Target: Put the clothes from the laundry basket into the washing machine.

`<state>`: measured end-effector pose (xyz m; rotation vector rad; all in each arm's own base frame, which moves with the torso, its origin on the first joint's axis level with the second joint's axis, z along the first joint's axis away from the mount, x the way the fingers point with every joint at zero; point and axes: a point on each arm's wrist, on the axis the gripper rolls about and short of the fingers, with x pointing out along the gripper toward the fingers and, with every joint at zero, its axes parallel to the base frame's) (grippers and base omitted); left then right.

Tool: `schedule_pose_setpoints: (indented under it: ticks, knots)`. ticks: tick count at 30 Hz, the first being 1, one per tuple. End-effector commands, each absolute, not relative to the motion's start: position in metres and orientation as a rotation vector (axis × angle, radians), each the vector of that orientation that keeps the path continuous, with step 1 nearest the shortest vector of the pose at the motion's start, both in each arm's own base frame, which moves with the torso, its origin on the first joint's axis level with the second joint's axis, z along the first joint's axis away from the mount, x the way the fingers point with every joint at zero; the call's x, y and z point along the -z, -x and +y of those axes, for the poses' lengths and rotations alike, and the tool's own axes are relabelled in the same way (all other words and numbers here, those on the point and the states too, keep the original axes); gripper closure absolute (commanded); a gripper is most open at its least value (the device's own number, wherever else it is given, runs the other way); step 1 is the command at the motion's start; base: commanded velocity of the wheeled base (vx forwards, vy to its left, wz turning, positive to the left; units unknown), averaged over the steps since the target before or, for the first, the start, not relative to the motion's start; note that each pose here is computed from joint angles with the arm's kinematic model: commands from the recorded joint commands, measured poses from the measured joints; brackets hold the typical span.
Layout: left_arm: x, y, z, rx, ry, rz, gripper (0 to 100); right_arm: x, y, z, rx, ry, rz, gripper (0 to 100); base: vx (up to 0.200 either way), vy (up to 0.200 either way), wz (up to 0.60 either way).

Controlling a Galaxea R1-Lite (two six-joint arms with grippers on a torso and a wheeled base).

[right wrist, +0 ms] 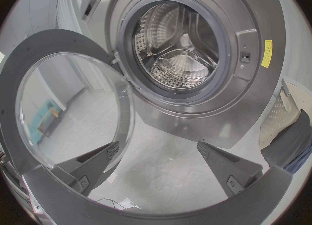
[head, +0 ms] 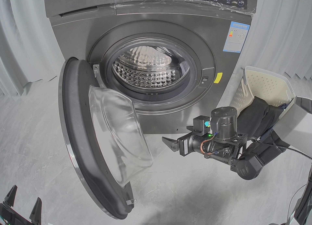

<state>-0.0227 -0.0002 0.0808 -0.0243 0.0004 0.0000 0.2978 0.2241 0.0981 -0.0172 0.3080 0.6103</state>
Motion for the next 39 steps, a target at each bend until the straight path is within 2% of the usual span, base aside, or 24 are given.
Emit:
schedule_pose_setpoints:
  ticks: [1, 10, 14, 23, 33, 39]
  knots:
    - [-0.076, 0.022, 0.0, 0.0, 0.025, 0.006, 0, -0.095, -0.291, 0.24, -0.657, 0.024, 0.309, 0, 0.0, 0.0, 0.0]
    - [-0.076, 0.022, 0.0, 0.0, 0.025, 0.005, 0, -0.089, -0.277, 0.266, -0.731, 0.035, 0.317, 0, 0.0, 0.0, 0.0]
    - [-0.076, 0.022, 0.0, 0.0, 0.025, 0.006, 0, -0.091, -0.279, 0.265, -0.721, 0.021, 0.311, 0, 0.0, 0.0, 0.0]
    - [-0.076, 0.022, 0.0, 0.0, 0.025, 0.005, 0, -0.099, -0.285, 0.269, -0.727, 0.007, 0.278, 0, -0.2, 0.0, 0.0]
    - [-0.076, 0.022, 0.0, 0.0, 0.025, 0.006, 0, -0.088, -0.291, 0.295, -0.764, 0.007, 0.267, 0, 0.0, 0.0, 0.0]
    - [-0.076, 0.022, 0.0, 0.0, 0.025, 0.005, 0, -0.092, -0.289, 0.31, -0.794, -0.014, 0.22, 0, 0.0, 0.0, 0.0]
